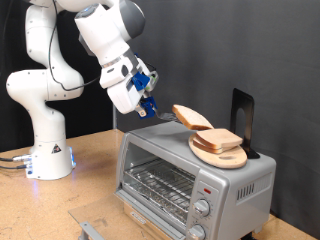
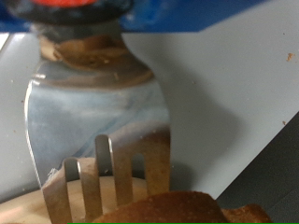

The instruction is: Make a piece of toast with the oven

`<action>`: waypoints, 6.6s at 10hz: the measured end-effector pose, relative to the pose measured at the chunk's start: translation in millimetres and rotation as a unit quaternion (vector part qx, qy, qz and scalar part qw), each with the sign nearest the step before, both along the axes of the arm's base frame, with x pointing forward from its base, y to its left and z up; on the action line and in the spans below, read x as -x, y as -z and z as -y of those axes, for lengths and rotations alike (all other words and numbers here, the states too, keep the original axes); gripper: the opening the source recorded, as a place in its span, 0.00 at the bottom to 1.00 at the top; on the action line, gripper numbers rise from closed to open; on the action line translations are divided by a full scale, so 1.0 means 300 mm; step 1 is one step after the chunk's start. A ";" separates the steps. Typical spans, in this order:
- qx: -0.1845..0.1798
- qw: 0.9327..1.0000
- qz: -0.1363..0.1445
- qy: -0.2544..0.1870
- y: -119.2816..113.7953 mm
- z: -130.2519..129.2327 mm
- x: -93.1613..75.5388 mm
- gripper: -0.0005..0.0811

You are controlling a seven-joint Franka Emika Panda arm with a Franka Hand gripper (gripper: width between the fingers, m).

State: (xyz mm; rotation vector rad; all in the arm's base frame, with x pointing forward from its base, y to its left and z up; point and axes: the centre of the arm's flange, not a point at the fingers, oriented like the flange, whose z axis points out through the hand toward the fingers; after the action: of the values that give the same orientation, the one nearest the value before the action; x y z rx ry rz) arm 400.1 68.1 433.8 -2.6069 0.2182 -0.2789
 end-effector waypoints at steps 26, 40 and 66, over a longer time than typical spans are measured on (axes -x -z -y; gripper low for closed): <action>0.041 0.999 -0.023 0.006 0.134 -0.044 0.018 0.61; 0.032 0.998 -0.027 -0.036 0.157 -0.081 0.022 0.61; -0.013 0.999 0.034 -0.024 -0.016 -0.034 0.083 0.61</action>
State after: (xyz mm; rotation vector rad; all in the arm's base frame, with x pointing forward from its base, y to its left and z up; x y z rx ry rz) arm 375.2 78.1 438.6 -2.5677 0.1353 -0.3436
